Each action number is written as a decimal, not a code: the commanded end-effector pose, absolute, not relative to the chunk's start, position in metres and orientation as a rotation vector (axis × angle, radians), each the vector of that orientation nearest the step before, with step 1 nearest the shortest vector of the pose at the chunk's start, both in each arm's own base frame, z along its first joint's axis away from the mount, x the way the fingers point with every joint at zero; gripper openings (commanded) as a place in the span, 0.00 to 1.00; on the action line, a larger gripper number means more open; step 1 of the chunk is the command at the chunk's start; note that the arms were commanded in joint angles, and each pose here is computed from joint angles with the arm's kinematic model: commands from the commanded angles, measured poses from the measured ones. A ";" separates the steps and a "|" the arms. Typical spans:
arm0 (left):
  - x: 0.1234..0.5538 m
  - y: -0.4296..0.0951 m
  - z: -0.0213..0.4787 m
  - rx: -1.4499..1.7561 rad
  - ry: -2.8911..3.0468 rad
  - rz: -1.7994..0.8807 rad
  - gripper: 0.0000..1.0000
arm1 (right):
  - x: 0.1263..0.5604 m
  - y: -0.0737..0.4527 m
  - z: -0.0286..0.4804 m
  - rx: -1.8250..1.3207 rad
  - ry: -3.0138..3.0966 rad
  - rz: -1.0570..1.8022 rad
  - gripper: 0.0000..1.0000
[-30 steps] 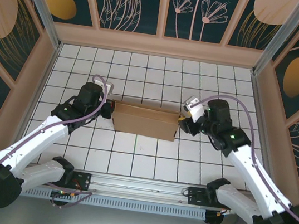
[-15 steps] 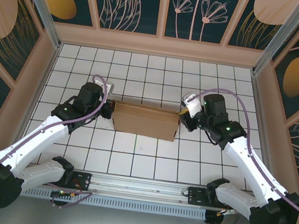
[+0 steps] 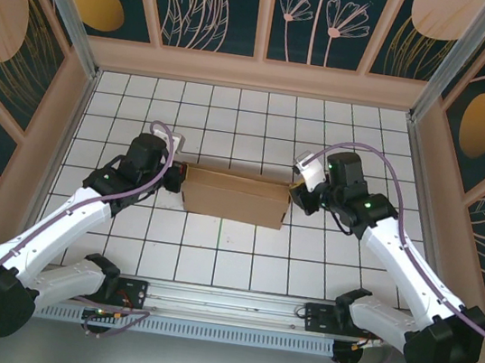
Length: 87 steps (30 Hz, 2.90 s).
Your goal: Fold the paper box
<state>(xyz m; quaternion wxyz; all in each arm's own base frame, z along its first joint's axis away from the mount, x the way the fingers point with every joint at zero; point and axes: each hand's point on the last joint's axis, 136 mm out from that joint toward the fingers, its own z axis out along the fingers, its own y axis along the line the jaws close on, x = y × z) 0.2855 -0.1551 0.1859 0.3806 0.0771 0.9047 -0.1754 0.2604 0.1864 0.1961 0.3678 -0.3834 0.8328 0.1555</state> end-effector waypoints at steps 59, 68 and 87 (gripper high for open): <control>0.277 -0.147 0.167 0.192 2.410 -0.381 0.00 | 0.263 0.164 0.157 -0.002 2.523 0.577 0.00; 0.276 -0.145 0.166 0.189 2.412 -0.368 0.00 | 0.265 0.150 0.152 -0.112 2.493 0.363 0.00; 0.271 -0.150 0.160 0.162 2.423 -0.431 0.00 | 0.242 0.165 0.112 -0.192 2.534 0.198 0.00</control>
